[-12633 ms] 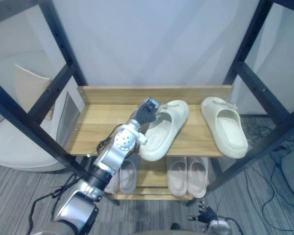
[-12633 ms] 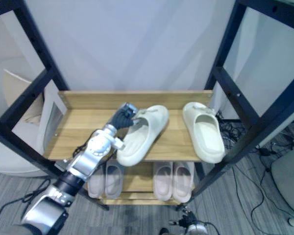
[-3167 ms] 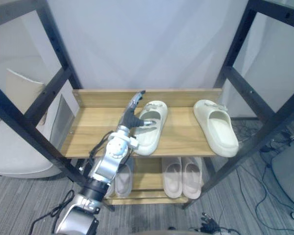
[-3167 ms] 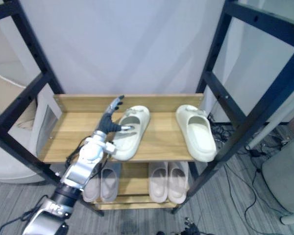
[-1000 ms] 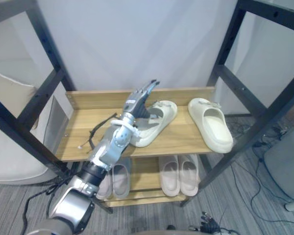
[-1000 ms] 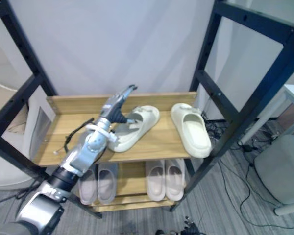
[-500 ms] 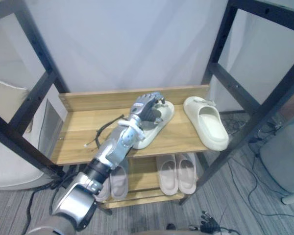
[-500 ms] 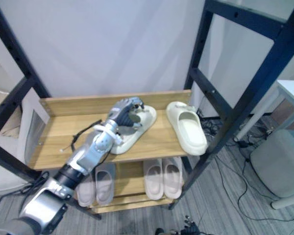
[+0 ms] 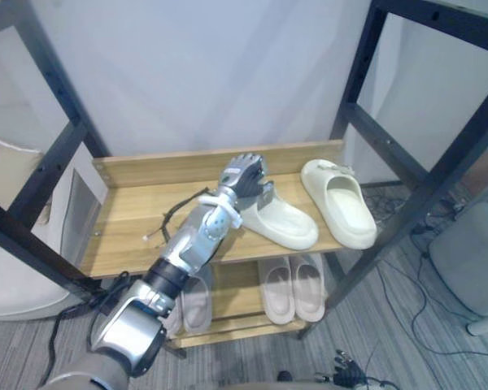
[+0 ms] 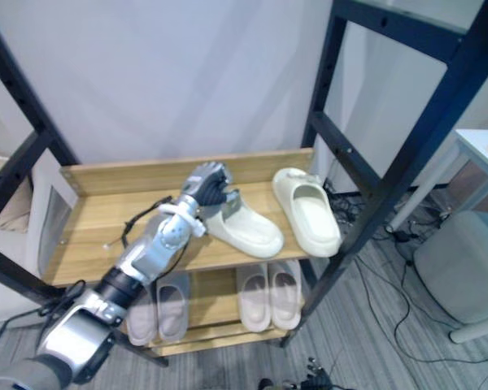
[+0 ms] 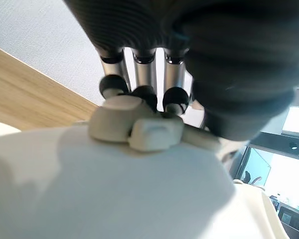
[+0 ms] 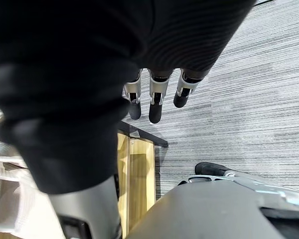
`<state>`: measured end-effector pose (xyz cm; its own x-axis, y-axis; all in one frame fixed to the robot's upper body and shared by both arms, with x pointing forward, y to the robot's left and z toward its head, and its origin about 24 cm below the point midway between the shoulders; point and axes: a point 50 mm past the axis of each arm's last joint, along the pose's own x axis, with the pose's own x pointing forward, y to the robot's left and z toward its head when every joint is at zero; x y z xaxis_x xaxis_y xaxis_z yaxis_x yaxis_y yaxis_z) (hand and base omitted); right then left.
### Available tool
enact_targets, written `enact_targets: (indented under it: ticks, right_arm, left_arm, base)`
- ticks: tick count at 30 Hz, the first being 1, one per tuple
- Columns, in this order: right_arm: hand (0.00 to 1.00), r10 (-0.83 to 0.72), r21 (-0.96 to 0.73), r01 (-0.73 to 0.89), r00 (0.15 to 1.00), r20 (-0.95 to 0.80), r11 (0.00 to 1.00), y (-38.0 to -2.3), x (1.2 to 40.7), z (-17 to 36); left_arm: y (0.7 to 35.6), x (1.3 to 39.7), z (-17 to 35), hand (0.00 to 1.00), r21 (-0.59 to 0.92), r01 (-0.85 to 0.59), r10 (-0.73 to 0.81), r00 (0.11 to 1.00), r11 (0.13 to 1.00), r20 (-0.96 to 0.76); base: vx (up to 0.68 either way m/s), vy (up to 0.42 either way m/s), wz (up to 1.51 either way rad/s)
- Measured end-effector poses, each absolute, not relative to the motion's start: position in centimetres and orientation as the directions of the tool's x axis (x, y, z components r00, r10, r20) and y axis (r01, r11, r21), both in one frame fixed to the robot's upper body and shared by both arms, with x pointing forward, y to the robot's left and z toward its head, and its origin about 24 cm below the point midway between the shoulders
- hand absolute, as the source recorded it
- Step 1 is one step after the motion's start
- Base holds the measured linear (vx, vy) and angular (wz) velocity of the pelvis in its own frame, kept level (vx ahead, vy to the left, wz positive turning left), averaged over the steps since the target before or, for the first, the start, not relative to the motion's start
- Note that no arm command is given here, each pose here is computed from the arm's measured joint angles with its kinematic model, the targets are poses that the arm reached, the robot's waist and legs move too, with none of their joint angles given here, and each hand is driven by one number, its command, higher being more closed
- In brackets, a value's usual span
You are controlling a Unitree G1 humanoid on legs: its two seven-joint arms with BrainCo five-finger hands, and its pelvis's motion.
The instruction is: Organize the slippers on the shoe rack
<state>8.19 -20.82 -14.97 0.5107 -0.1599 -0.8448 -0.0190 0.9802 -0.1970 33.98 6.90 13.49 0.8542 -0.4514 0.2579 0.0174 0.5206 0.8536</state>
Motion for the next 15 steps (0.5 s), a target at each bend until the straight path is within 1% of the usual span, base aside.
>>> enact_targets:
  ticks: [2, 7, 8, 15]
  right_arm:
    - [0.00, -0.160, -0.197, -0.019, 0.510, -0.845, 0.980, -20.82, 8.18, -14.97]
    - [0.00, -0.160, -0.197, -0.019, 0.510, -0.845, 0.980, -20.82, 8.18, -14.98]
    - [0.00, -0.160, -0.197, -0.019, 0.510, -0.845, 0.980, -20.82, 8.18, -14.98]
    - [0.00, -0.161, -0.198, -0.018, 0.509, -0.845, 0.980, -20.82, 8.17, -14.98]
  left_arm:
    - [6.77, 33.98, 13.54, 1.00, 0.845, 0.021, -0.448, 0.855, 0.534, 0.262]
    - [6.73, 33.97, 13.53, 1.00, 0.844, 0.023, -0.447, 0.855, 0.536, 0.261]
    - [6.73, 33.97, 13.51, 0.00, 0.844, 0.023, -0.447, 0.856, 0.536, 0.261]
    - [6.99, 34.15, 13.86, 0.00, 0.824, 0.008, -0.419, 0.864, 0.566, 0.279]
  base:
    - [0.00, 0.000, 0.05]
    - [-0.01, -0.003, 0.02]
    - [0.00, 0.000, 0.00]
    - [-0.02, -0.007, 0.01]
